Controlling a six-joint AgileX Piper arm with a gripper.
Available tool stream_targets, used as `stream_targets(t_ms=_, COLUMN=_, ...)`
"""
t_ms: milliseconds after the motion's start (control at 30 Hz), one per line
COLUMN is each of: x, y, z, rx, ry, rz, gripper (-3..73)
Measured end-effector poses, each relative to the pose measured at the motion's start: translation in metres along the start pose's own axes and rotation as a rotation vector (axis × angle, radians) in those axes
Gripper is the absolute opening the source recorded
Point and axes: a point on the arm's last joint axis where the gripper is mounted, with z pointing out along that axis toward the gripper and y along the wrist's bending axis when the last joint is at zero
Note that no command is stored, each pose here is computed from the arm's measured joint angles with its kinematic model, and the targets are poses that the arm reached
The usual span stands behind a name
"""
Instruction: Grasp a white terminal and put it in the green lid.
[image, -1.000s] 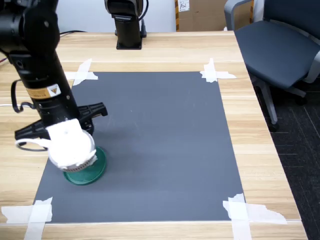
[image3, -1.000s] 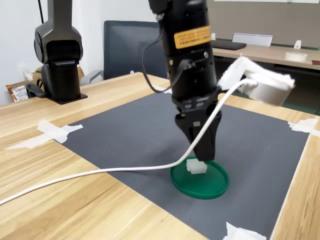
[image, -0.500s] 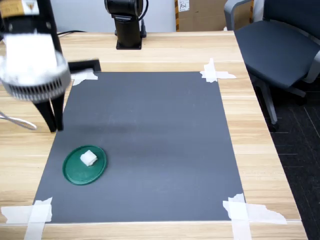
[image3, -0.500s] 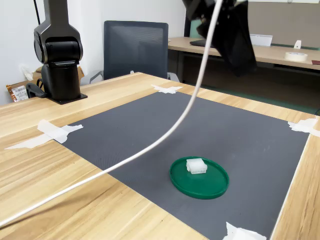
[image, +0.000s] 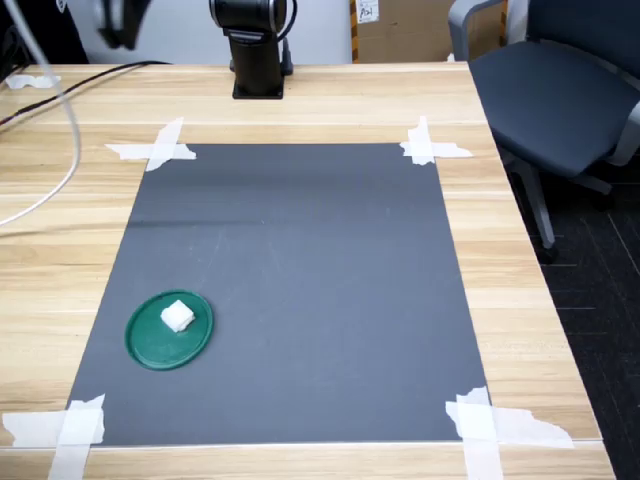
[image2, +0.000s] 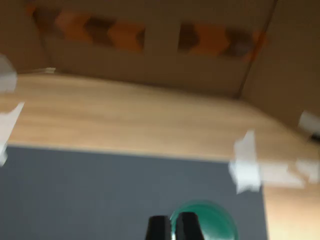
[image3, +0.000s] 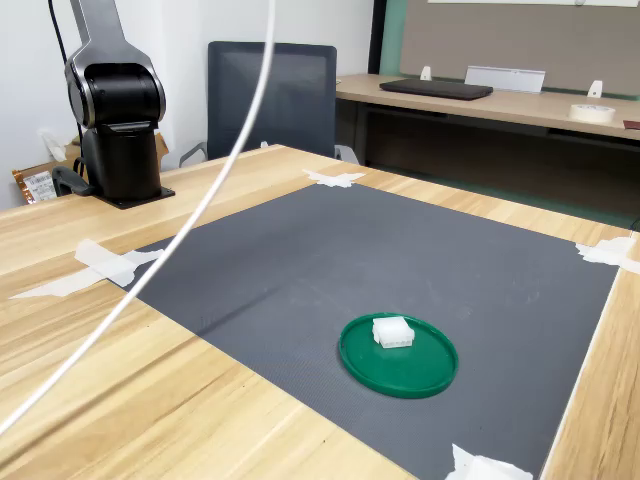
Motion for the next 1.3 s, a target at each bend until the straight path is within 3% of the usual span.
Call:
stream_targets(t_ms=200, x=0.048, y=0.015, z=-0.037, rx=0.030, ry=-0.024, rz=0.033, gripper=-2.7)
stream_targets(t_ms=467, x=0.100, y=0.030, z=-0.069, rx=0.116, ry=-0.225, rz=0.119, gripper=-2.7)
stream_targets(t_ms=800, x=0.157, y=0.044, z=-0.094, rx=0.075, ry=-0.289, rz=0.083, gripper=-2.8)
stream_targets(t_ms=1300, x=0.195, y=0.051, z=-0.107, rx=0.068, ry=-0.396, rz=0.073, gripper=-2.8)
